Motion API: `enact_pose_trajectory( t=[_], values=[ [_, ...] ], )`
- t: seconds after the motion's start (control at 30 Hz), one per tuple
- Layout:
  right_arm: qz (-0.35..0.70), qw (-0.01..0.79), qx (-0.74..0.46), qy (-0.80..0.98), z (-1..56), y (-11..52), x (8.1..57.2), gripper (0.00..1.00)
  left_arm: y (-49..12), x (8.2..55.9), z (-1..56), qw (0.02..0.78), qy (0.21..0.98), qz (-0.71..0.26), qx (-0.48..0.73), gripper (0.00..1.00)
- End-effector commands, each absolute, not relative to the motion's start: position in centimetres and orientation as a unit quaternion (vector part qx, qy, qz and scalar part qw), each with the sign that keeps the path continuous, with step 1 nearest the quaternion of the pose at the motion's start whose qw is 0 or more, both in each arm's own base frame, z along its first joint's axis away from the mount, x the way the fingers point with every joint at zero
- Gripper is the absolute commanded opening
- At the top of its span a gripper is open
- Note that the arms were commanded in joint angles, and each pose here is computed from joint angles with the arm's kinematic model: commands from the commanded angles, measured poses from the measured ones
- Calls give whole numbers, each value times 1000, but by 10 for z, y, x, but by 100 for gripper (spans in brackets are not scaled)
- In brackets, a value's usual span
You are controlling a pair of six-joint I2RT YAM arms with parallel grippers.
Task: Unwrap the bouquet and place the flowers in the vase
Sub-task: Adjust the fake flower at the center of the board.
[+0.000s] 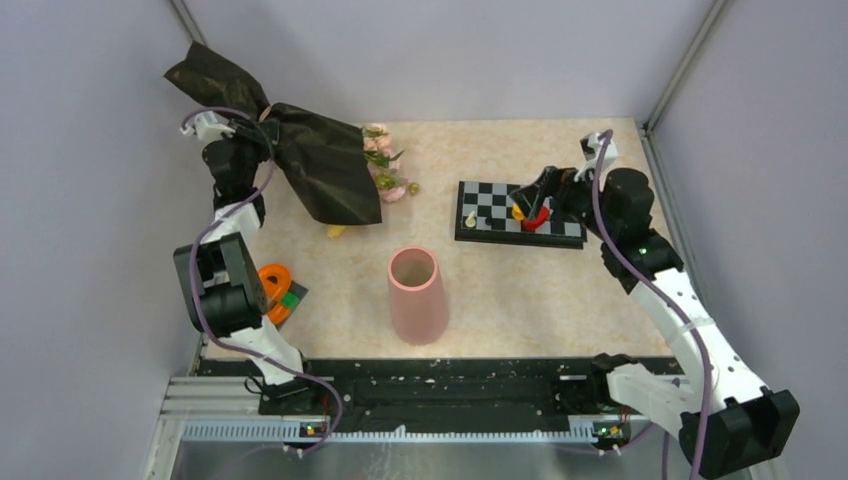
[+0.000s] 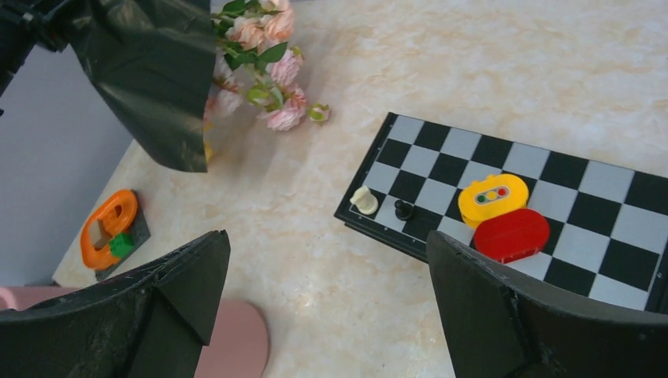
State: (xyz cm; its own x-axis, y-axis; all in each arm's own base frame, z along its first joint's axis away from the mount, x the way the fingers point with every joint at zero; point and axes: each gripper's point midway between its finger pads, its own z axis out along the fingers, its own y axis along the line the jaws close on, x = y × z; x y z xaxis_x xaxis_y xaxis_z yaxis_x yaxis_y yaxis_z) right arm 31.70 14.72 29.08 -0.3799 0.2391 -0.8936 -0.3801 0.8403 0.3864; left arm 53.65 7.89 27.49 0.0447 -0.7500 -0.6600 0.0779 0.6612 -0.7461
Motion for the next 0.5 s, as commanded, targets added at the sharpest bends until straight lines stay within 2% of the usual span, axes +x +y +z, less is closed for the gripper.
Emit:
enact_pose_trajectory(
  t=[0.0, 0.47],
  values=[
    [312, 609, -98, 722, 341, 165, 303, 98, 74, 503, 387, 770, 544, -280, -182, 6],
    [293, 652, -126, 688, 356, 152, 275, 97, 69, 450, 459, 830, 544, -104, -66, 5]
  ],
)
